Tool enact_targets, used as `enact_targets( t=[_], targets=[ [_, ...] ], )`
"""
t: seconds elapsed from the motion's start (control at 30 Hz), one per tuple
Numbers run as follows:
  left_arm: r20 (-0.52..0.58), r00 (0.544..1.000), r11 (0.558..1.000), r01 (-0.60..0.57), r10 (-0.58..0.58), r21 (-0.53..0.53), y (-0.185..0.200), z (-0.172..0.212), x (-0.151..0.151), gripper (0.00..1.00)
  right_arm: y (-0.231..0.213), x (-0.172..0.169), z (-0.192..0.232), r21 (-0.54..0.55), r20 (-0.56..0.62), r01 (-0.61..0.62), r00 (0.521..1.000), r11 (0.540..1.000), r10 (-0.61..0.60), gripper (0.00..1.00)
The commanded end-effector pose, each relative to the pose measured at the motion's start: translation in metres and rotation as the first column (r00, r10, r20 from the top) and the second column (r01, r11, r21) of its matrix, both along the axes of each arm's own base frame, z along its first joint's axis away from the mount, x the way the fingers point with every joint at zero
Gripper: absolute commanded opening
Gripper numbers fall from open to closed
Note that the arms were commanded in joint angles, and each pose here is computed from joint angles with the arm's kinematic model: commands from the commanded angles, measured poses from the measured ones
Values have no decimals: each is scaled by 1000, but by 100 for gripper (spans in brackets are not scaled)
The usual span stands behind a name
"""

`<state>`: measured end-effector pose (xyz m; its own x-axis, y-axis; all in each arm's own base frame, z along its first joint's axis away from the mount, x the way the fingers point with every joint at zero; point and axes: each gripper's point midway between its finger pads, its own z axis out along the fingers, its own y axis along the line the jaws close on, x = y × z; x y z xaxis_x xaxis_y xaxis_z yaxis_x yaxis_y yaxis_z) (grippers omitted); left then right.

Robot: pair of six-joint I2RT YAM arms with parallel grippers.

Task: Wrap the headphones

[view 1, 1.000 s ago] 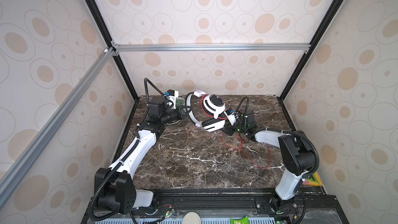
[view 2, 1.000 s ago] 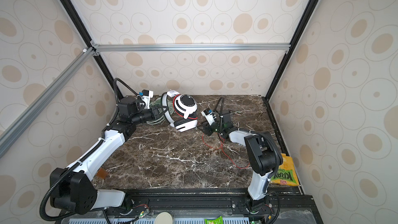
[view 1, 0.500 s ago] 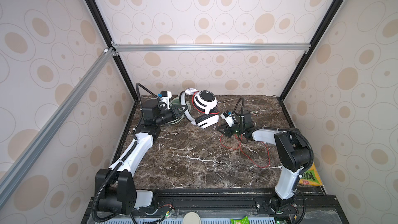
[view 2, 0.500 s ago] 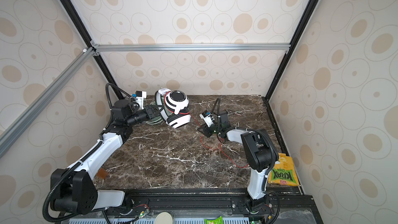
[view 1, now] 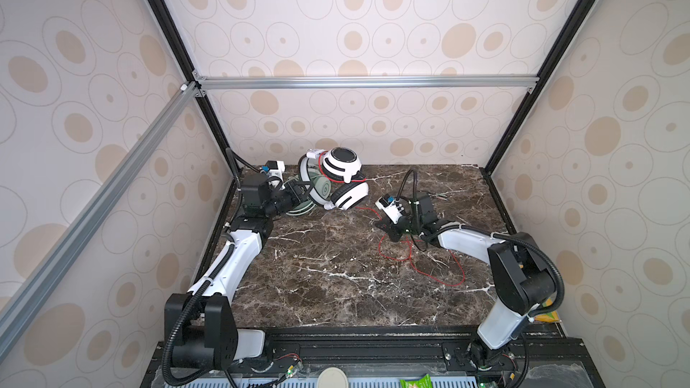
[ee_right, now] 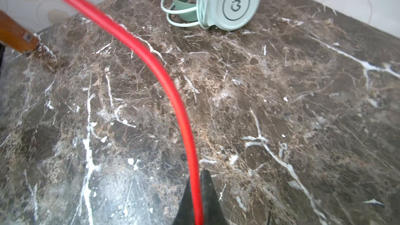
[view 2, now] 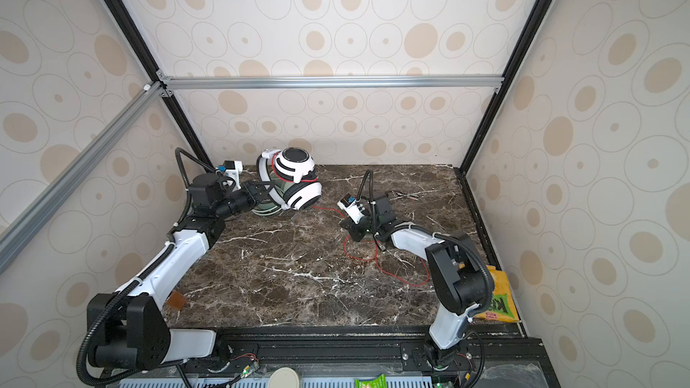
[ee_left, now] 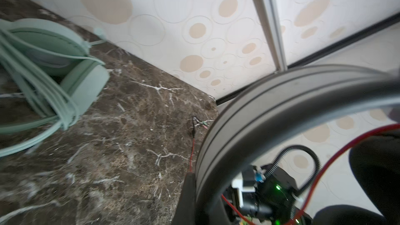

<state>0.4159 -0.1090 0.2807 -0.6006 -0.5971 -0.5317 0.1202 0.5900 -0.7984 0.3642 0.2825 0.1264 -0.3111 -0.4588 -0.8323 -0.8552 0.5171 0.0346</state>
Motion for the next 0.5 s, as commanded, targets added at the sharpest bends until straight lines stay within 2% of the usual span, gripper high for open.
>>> enact_targets(
  t=[0.0, 0.13, 0.23, 0.47],
  targets=[
    [-33, 972, 971, -231, 233, 60, 39, 22, 3, 0, -3, -28, -14, -171, 66, -24, 997, 985, 36, 3],
    [-118, 916, 922, -373, 383, 99, 63, 7, 1, 0, 4, -65, -10, -240, 123, -69, 987, 968, 101, 0],
    [-135, 876, 884, -445, 462, 142, 77, 0, -1, 0, 7, -90, -2, -297, 177, -95, 972, 950, 153, 0],
    [-74, 765, 749, -599, 640, 284, 110, 6, -16, 0, 11, -135, 39, -398, 302, -132, 916, 908, 265, 0]
  ],
)
